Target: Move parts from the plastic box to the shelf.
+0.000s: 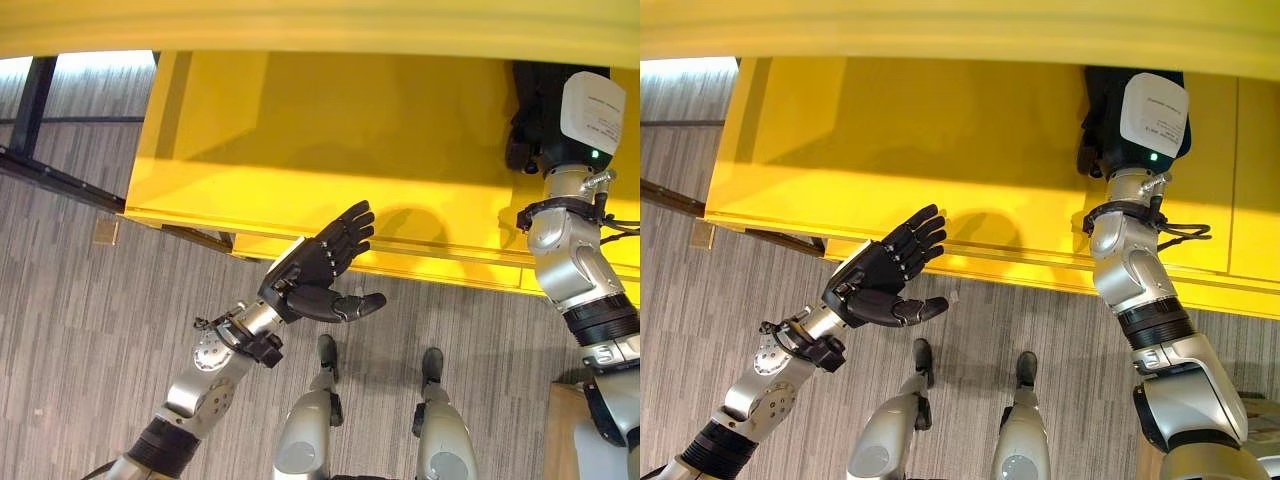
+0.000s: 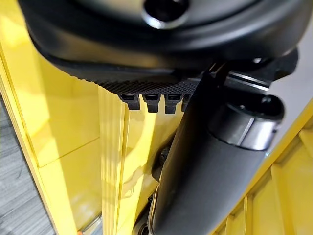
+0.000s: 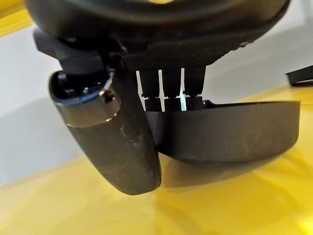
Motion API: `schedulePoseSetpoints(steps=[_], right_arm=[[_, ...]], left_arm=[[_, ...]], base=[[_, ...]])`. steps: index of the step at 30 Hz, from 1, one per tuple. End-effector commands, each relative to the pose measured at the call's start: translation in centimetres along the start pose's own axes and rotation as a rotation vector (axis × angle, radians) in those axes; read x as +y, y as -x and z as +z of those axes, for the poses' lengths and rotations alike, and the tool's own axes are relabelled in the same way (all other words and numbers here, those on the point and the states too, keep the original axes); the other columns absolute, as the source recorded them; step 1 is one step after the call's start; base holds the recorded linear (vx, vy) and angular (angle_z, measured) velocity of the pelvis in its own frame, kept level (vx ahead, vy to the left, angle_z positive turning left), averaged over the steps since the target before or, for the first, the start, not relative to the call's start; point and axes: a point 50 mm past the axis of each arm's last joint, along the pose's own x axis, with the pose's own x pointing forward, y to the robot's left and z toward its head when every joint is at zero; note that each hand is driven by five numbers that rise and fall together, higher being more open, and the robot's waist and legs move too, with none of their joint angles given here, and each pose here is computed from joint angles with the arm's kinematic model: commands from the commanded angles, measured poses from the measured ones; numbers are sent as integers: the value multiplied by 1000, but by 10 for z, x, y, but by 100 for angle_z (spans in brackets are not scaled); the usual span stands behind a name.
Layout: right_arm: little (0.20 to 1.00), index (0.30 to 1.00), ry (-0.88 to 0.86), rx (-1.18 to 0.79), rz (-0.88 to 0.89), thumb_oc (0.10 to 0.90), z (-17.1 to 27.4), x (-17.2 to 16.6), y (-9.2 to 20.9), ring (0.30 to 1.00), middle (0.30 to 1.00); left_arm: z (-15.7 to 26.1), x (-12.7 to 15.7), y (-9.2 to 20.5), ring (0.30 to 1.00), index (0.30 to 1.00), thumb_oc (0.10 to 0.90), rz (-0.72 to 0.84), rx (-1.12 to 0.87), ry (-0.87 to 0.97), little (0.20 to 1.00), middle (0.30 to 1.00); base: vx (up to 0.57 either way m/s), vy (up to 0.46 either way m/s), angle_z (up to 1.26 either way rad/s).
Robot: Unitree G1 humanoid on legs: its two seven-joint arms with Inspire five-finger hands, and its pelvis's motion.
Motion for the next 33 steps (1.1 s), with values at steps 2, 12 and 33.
schedulePoseSetpoints(steps=[2,12,33], right_arm=[[300,300,7,-53,-255,400,23,-59,-39,300,300],[300,300,-145,204,-246,400,-6,-39,-31,300,300],[300,300,-234,206,-192,400,-8,-25,-16,300,300]], left_arm=[[39,-23,-7,1000,1000,900,-135,-183,-68,1000,1000],[40,-24,-9,1000,1000,900,-126,-191,-75,1000,1000],[37,-27,-12,1000,1000,900,-89,-213,-33,1000,1000]], base=[[-6,-6,2],[-5,4,-1],[-8,31,-4]])
